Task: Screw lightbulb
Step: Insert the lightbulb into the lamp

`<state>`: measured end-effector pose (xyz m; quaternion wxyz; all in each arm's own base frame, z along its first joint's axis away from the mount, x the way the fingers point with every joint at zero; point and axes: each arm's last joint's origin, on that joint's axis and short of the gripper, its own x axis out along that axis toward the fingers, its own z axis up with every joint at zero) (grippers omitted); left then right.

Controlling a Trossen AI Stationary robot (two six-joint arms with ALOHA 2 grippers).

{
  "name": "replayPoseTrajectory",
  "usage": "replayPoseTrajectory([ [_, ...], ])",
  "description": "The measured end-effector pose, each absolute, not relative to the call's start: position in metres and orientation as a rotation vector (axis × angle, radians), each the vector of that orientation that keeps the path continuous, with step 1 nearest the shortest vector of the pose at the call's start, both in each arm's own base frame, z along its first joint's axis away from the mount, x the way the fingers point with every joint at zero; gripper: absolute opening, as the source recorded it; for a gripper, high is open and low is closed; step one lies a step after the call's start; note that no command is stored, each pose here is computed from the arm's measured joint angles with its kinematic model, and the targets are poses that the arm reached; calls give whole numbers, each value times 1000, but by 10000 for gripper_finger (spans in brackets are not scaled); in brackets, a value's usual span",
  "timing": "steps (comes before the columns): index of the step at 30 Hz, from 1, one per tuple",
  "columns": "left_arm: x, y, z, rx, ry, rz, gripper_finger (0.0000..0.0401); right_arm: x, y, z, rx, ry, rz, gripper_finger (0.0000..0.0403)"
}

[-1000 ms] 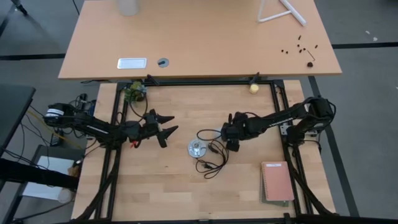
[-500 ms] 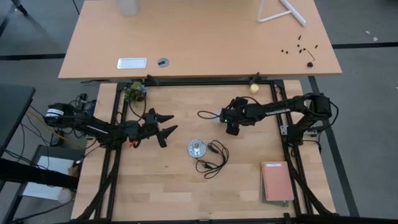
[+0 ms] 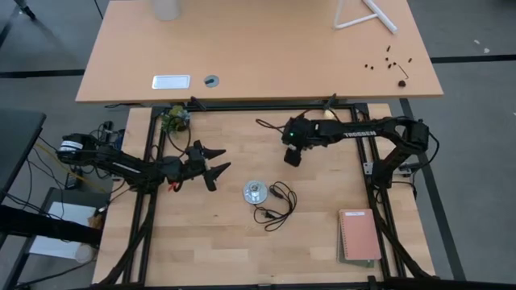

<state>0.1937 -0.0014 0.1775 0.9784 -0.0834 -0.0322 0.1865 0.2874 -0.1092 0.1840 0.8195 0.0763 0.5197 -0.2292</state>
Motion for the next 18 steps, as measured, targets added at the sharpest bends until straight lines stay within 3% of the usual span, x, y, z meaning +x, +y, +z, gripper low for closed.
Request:
replayPoseTrajectory([
  [5, 194, -1, 177, -167, -61, 376, 268, 284, -122, 168, 220, 1161, -552, 307],
  [10, 194, -1, 177, -167, -60, 376, 268, 292, -118, 157, 202, 1175, -487, 307],
  [18, 194, -1, 176, -164, -47, 378, 268, 297, -105, 172, 128, 1182, -454, 307],
])
